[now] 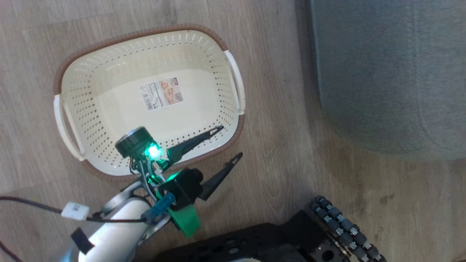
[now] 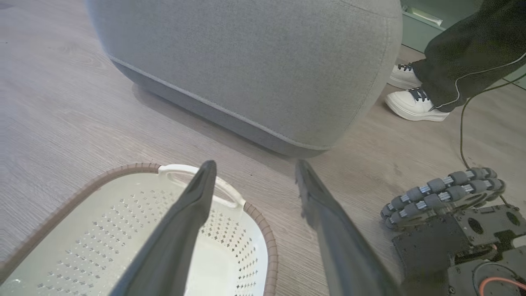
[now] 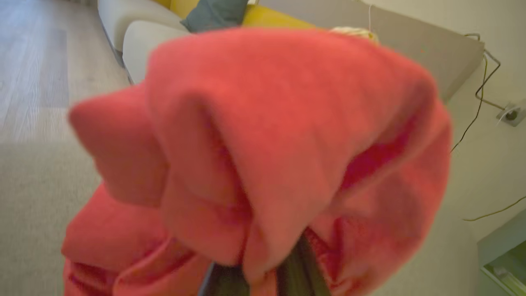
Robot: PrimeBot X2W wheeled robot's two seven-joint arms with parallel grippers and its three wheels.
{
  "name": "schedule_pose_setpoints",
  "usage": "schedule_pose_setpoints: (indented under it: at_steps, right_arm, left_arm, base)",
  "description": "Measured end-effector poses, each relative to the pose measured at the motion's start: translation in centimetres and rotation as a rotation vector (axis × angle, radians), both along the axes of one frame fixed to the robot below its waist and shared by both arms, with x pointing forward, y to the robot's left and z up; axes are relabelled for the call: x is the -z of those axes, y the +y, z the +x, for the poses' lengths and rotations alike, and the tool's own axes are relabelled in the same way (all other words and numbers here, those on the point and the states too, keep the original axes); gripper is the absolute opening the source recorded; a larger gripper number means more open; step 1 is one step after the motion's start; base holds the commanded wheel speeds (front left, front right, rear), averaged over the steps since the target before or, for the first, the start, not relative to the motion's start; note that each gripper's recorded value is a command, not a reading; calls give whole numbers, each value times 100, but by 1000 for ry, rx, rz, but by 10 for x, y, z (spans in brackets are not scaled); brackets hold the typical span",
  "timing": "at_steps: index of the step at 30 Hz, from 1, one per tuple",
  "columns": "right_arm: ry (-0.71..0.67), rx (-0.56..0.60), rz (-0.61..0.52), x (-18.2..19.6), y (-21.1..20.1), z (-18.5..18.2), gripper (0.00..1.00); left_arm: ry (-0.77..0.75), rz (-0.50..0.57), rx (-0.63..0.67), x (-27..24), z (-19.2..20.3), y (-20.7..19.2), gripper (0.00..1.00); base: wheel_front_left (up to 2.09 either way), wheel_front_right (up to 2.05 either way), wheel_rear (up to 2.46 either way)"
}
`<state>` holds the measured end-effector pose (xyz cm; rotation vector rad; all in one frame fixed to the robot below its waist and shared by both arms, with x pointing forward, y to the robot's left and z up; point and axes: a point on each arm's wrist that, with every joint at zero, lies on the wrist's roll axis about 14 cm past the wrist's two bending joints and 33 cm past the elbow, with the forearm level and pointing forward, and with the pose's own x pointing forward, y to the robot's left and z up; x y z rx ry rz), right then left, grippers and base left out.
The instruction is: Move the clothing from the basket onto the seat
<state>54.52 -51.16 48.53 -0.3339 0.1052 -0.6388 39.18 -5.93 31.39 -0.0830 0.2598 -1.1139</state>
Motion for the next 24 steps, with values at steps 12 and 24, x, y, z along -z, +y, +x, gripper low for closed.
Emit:
schedule_pose_setpoints:
  at_steps: [12,24]
  right_arm:
    - [206,-12,93,81,17,7,0]
    - [188,-36,97,74,25,15,100]
  left_arm:
    - [20,18,-65,12,12,13,100]
    - [-10,-14,-80,-3,20,5,100]
  base:
    - [0,0,0]
    - [0,0,0]
